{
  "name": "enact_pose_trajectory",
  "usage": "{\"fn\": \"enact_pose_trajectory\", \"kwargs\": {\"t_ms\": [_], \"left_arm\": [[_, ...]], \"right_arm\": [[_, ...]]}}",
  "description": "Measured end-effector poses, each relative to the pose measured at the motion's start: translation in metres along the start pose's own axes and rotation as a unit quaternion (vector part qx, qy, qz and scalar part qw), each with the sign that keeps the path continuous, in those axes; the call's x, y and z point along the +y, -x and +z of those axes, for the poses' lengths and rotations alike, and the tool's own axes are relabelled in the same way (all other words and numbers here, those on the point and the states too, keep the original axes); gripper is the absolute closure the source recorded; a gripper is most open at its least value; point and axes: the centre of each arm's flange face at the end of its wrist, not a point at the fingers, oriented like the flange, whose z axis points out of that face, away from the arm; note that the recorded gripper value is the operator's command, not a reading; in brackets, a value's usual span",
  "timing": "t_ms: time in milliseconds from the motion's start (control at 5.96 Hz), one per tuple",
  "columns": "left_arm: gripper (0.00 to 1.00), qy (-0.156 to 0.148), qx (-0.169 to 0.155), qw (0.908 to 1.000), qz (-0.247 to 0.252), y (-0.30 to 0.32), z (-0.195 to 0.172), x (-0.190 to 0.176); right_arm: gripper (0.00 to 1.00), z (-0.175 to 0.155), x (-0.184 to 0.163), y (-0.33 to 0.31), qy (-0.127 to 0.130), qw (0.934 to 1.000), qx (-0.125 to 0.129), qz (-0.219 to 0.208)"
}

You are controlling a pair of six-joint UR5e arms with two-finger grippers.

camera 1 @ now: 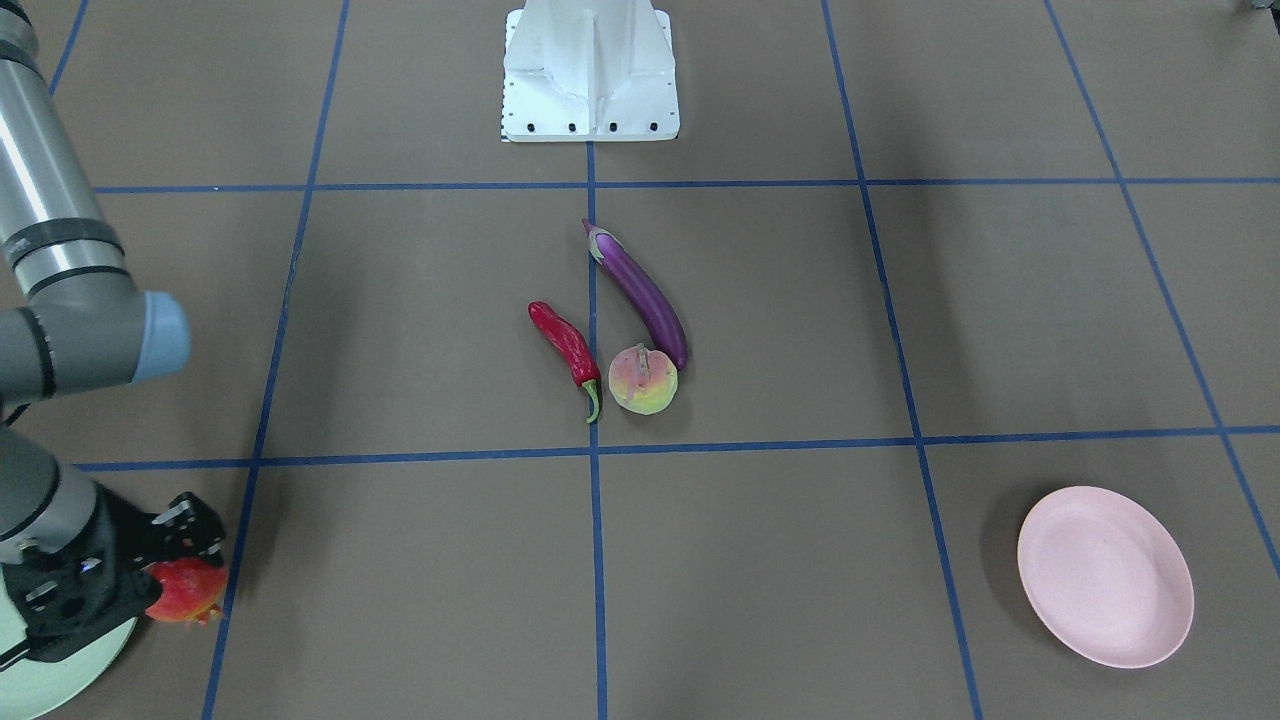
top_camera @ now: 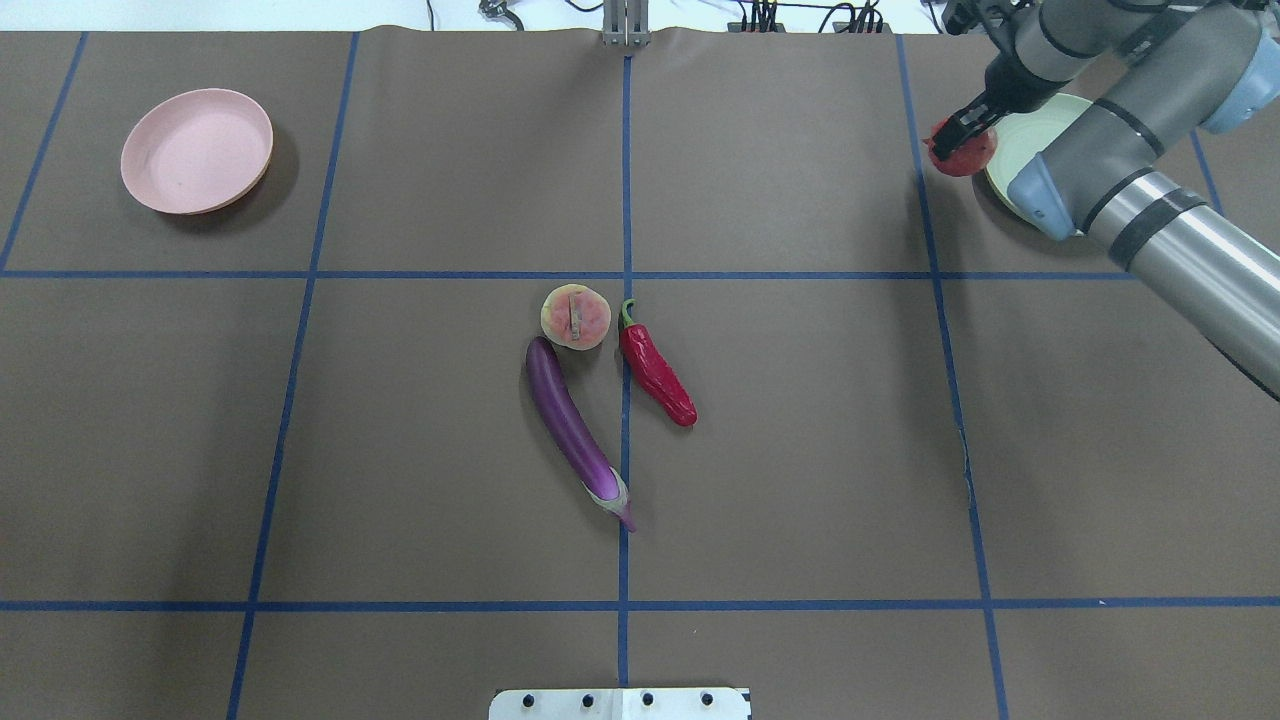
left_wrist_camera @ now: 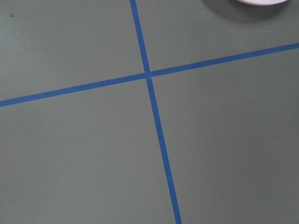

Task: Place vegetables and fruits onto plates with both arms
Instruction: 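Carry the pomegranate to the pale green plate and release it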

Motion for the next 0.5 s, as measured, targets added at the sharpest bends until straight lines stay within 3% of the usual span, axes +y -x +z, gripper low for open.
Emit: {"fn": "enact_pose_trajectory", "kwargs": {"t_ms": [168, 335, 503], "left_arm": [[0.00, 0.000, 0.000, 1.0000, 0.001, 0.000, 0.000, 0.000], [0.00, 0.000, 0.001, 1.0000, 0.002, -0.001, 0.000, -0.001], [0.00, 0.000, 0.001, 1.0000, 0.002, -0.001, 0.000, -0.001]], "right_arm": [[0.35, 0.001, 0.019, -0.039, 0.007, 0.9999, -0.003, 0.007], [0.02, -0.001, 0.026, -0.054, 0.008, 0.9997, -0.006, 0.021], [0.01, -0.004, 0.026, -0.057, 0.007, 0.9991, -0.007, 0.041]]}}
